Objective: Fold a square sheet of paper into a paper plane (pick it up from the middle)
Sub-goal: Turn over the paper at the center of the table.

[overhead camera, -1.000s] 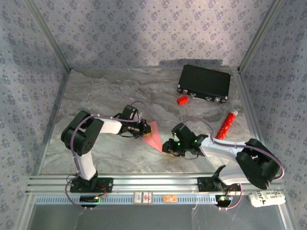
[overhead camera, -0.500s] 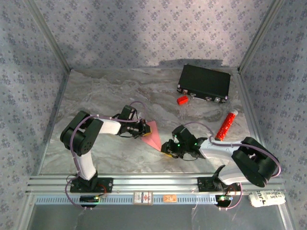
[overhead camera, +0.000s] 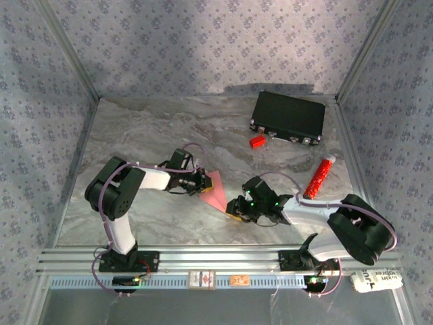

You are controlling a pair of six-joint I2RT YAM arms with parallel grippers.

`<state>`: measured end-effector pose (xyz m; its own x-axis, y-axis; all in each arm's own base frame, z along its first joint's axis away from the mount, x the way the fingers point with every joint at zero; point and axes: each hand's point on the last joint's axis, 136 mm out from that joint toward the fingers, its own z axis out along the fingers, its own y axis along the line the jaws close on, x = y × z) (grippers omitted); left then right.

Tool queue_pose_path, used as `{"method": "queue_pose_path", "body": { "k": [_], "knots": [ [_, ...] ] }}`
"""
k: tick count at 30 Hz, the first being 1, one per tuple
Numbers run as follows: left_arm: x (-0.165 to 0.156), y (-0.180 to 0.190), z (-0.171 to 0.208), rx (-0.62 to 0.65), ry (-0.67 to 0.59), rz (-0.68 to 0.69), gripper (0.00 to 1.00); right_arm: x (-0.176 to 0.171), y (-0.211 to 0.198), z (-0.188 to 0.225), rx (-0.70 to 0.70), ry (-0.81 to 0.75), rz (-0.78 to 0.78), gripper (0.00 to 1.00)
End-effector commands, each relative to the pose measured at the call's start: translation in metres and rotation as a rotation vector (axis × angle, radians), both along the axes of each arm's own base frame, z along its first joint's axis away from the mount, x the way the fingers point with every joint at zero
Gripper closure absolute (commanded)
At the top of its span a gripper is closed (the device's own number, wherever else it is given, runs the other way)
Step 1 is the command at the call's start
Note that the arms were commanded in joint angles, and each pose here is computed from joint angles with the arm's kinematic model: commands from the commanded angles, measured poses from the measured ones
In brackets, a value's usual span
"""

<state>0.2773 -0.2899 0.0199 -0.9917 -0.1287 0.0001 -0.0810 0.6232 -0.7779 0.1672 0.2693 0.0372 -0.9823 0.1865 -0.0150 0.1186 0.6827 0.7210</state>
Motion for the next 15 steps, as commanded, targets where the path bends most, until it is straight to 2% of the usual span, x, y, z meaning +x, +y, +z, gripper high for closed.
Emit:
{"method": "queue_pose_path", "body": {
  "k": [1,15],
  "knots": [
    [-0.012,0.018,-0.018,0.078,0.061,0.036,1.0,-0.006,-0.014,-0.009,-0.056,0.023,-0.012,0.67],
    [-0.012,0.017,-0.018,0.069,0.067,0.033,1.0,0.004,0.002,-0.009,-0.012,0.012,-0.004,0.66]
  ]
}}
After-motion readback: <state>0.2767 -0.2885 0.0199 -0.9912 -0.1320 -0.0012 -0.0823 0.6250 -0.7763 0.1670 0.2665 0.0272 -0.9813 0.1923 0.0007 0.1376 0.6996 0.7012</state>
